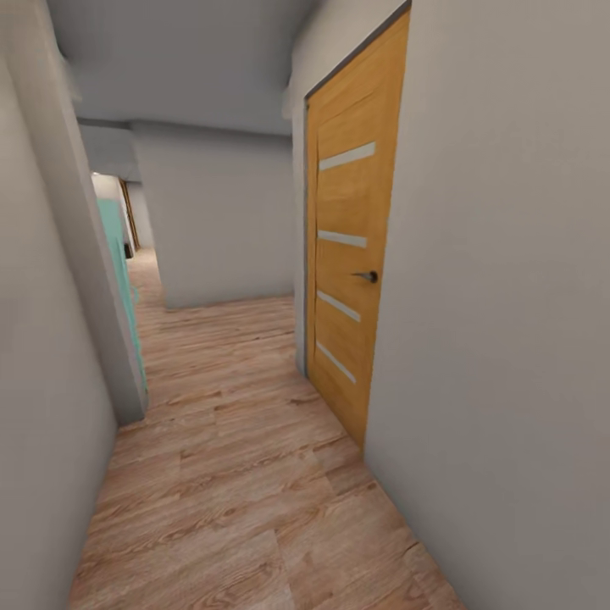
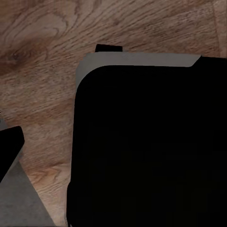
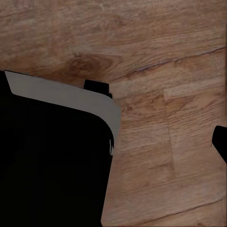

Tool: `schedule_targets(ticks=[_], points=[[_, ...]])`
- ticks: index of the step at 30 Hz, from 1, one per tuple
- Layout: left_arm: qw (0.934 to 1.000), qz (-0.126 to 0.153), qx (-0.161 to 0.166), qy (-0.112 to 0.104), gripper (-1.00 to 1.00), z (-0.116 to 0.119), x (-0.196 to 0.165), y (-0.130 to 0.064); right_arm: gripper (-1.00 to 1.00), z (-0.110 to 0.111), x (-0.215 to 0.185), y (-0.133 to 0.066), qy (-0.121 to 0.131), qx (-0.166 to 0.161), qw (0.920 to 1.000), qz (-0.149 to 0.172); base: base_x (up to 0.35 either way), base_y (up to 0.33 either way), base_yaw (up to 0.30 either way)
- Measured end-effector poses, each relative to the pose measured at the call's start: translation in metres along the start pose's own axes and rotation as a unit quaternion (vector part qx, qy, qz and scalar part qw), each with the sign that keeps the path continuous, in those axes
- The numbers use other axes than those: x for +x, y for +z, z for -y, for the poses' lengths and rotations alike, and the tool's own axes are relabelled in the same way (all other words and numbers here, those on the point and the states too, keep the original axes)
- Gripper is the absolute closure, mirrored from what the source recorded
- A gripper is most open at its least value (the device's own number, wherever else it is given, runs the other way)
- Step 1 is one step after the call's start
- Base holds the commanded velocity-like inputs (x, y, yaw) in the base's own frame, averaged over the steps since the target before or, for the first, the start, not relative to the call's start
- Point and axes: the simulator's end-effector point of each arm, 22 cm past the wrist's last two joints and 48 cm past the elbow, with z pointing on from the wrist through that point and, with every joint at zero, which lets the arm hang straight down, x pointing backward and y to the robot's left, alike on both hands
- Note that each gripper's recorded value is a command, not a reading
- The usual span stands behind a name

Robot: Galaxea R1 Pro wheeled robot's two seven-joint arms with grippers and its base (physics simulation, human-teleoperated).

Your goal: Move the two storage containers from the living room to the garage. In the garage, place one container on the floor and stack the other container on top of it (either order is fine).

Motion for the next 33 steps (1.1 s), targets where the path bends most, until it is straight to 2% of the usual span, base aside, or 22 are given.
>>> schedule_targets(ticks=[5, 25, 33], points=[[1.0, 0.0, 0.0, 0.0, -1.0, 0.0004, 0.0, 0.0, -1.0, 0.0013, 0.0003, 0.0, 0.001, 0.001, 1.0, 0.0, 0.321, 0.0, 0.114], [1.0, 0.0, 0.001, 0.0, -1.0, 0.0011, 0.0, 0.0, -1.0, 0.0013, 0.0003, 0.0, 0.004, 0.001, 1.0, 0.0, 0.321, 0.0, 0.01], [1.0, 0.0, 0.001, 0.001, -1.0, 0.0014, 0.0001, 0.0, -1.0, 0.0024, 0.0004, 0.0, 0.004, 0.002, 1.0, 0.0, 0.321, 0.0, 0.223]])
